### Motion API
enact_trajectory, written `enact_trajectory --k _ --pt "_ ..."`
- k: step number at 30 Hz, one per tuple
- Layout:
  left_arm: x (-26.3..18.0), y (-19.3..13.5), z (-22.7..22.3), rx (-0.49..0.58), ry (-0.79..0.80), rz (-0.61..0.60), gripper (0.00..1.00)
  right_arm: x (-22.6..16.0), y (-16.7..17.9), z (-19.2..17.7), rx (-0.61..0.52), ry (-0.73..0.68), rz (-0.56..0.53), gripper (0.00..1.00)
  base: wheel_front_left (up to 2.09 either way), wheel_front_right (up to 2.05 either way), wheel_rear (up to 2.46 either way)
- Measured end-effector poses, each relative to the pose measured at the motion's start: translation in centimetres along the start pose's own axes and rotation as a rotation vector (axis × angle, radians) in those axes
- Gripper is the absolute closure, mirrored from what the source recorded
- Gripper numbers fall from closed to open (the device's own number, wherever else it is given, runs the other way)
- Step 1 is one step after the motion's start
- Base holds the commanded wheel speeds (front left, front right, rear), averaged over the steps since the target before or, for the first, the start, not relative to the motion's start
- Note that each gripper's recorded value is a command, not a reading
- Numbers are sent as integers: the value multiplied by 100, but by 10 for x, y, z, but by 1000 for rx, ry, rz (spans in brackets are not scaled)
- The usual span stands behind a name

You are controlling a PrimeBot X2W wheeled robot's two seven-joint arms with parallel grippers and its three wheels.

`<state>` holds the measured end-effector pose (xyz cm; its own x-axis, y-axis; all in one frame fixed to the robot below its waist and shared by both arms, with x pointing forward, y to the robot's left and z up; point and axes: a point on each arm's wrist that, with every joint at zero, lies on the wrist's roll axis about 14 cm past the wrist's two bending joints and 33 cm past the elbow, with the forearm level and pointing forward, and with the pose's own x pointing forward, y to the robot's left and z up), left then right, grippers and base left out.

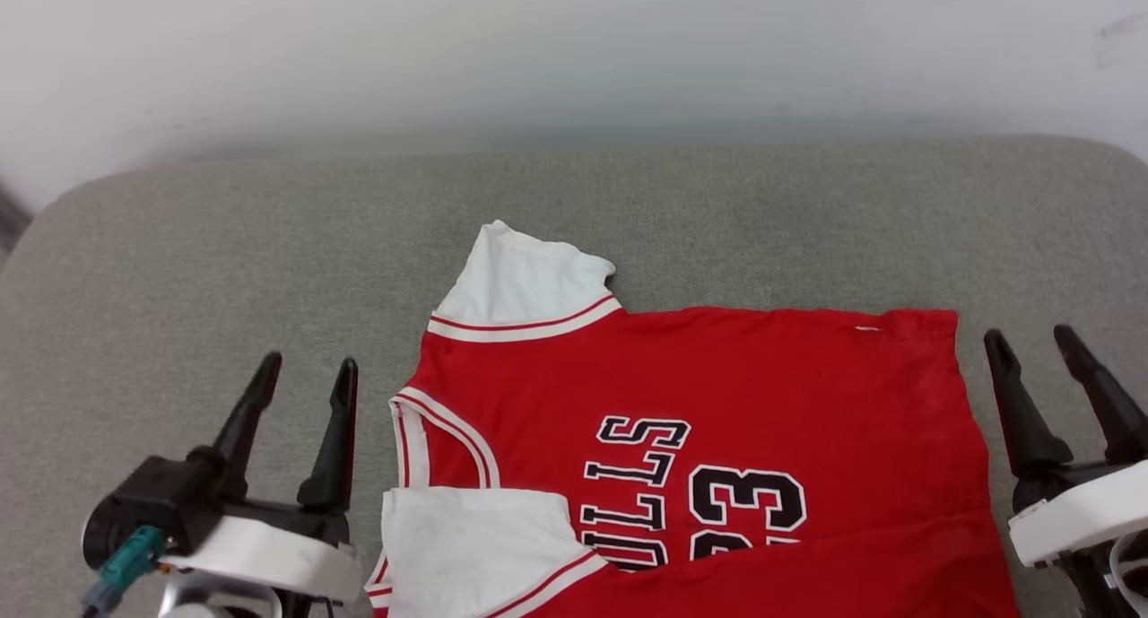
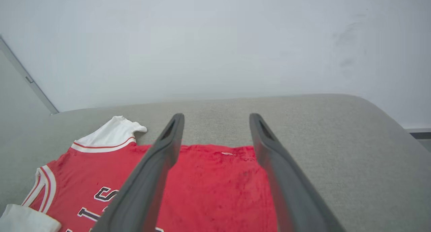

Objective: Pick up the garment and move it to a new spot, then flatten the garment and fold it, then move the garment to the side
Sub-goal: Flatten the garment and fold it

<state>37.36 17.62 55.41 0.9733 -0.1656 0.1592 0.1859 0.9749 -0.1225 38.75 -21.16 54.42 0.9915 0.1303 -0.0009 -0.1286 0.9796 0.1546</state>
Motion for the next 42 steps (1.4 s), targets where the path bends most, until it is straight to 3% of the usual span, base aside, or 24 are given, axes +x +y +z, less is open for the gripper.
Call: enact_trajectory --k 8,15,22,26,29,34,42 --pt "51 -12 10 53 -60 -120 0 12 0 18 -12 -169 -15 0 0 0 0" --pt "129 -27 -11 159 89 -317 0 24 -14 0 -17 -152 -65 0 0 0 0" --pt "199 -22 -65 201 439 -379 0 30 -35 -26 -15 -102 -134 0 0 0 0" --pt "205 -9 -115 224 760 -378 0 28 -43 -42 -9 -67 -167 0 0 0 0" --pt "211 -7 -135 203 906 -385 0 24 -51 -53 -5 -37 -200 0 0 0 0" --pt "210 -7 -169 189 1071 -393 0 20 -60 -69 -4 -1 -238 0 0 0 0" --pt "213 2 -209 223 1151 -348 0 21 -67 -87 -2 40 -265 0 0 0 0"
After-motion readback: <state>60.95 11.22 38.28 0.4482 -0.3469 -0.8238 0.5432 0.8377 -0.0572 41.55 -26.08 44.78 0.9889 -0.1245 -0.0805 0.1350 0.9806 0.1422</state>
